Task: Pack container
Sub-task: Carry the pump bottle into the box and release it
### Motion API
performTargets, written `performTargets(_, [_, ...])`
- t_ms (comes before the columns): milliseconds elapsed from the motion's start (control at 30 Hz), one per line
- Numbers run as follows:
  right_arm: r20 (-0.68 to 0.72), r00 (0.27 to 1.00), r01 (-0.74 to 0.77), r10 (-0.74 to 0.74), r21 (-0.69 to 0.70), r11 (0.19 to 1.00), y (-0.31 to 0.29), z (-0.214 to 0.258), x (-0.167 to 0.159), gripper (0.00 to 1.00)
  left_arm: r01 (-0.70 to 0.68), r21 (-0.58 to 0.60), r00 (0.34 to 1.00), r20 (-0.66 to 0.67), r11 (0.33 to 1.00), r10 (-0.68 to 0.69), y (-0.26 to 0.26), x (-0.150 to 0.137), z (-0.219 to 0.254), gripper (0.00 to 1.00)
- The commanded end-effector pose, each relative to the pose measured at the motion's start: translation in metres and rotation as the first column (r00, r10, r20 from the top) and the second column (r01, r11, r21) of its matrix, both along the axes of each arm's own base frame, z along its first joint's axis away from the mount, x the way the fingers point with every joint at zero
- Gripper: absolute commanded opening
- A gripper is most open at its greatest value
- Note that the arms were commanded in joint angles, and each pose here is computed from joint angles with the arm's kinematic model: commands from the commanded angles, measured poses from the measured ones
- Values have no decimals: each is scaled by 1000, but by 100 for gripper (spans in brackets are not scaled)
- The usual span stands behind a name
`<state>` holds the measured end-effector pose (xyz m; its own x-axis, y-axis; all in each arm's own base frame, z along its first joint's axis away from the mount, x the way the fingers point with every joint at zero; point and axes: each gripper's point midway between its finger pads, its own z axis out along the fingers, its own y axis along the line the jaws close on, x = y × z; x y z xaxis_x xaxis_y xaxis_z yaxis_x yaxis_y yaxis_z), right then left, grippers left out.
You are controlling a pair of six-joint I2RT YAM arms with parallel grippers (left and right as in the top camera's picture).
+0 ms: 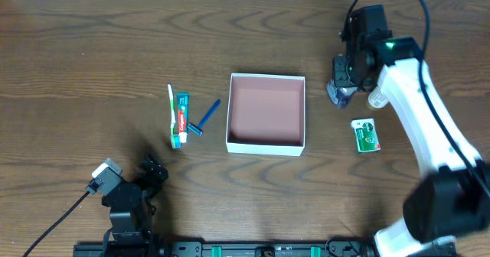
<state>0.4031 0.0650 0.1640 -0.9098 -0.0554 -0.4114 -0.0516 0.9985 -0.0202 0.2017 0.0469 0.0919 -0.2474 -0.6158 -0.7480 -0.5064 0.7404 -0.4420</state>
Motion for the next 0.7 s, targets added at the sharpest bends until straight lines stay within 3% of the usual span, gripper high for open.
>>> performTargets(0, [188,981,-57,48,40,998,25,73,-13,1,0,10,1000,-15,1000,0,1,-1,-7,98])
performTargets(133, [304,952,-71,34,112,991,53,122,-33,1,0,10,1000,-15,1000,0,1,-1,-7,98])
performTargets(300, [316,945,-145,78,193,970,102,134,-57,1,0,10,1000,-15,1000,0,1,-1,-7,98])
performTargets(467, [249,954,-220,168,201,955,156,103,-65,1,0,10,1000,-15,1000,0,1,-1,-7,98])
performTargets(667, [140,977,-188,163,189,964,193,40,-46,1,0,10,1000,-15,1000,0,1,-1,-7,98])
